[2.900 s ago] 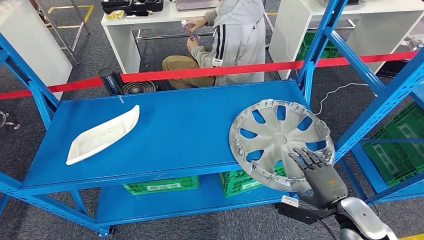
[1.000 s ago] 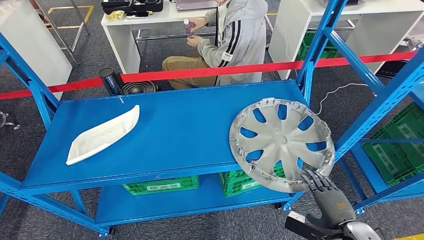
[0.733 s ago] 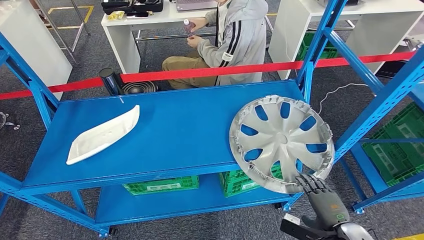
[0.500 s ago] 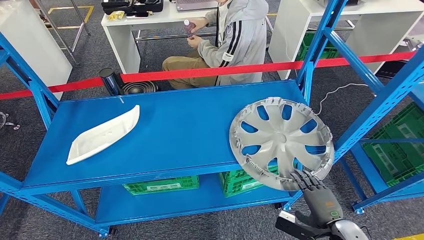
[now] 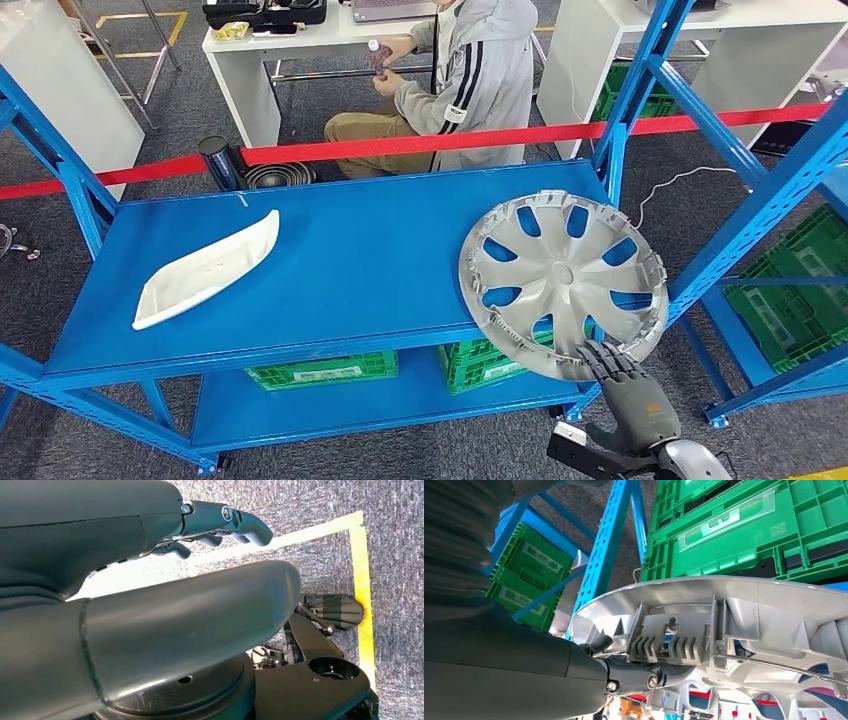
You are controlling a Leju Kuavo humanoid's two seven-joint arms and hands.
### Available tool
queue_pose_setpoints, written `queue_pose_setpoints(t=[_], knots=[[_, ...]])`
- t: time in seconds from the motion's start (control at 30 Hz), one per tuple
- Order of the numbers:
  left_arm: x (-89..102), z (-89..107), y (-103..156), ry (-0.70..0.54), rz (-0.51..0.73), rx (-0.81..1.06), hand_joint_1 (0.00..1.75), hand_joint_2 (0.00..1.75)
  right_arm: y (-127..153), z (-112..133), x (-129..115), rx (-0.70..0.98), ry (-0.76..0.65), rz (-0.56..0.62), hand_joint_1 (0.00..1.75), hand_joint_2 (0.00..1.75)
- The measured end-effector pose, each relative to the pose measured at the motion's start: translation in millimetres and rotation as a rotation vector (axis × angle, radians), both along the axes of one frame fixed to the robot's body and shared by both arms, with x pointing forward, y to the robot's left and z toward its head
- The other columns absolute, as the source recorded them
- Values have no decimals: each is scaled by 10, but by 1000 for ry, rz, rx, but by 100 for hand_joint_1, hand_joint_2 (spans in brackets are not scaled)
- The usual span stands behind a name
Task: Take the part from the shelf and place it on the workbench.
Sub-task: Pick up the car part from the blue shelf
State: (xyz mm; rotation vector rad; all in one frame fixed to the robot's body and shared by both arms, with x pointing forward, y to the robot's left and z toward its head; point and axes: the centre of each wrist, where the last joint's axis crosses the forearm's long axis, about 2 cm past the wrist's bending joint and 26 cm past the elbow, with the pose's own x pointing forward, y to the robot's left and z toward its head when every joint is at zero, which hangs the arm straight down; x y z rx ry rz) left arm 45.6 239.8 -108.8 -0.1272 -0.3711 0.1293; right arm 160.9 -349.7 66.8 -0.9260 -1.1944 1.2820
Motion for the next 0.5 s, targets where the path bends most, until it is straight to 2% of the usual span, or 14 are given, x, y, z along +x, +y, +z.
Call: queue_pose_setpoints(t=[0.3, 0.43, 0.5], knots=[[0, 0, 0, 0, 0, 0, 0, 0, 16, -4, -1, 2, 2, 5, 0, 175], [0, 0, -1, 0, 0, 0, 0, 0, 19, -5, -1, 3, -5, 9, 175, 175], [0, 0, -4, 0, 0, -2, 0, 0, 25, 2, 7, 8, -27, 19, 175, 175]])
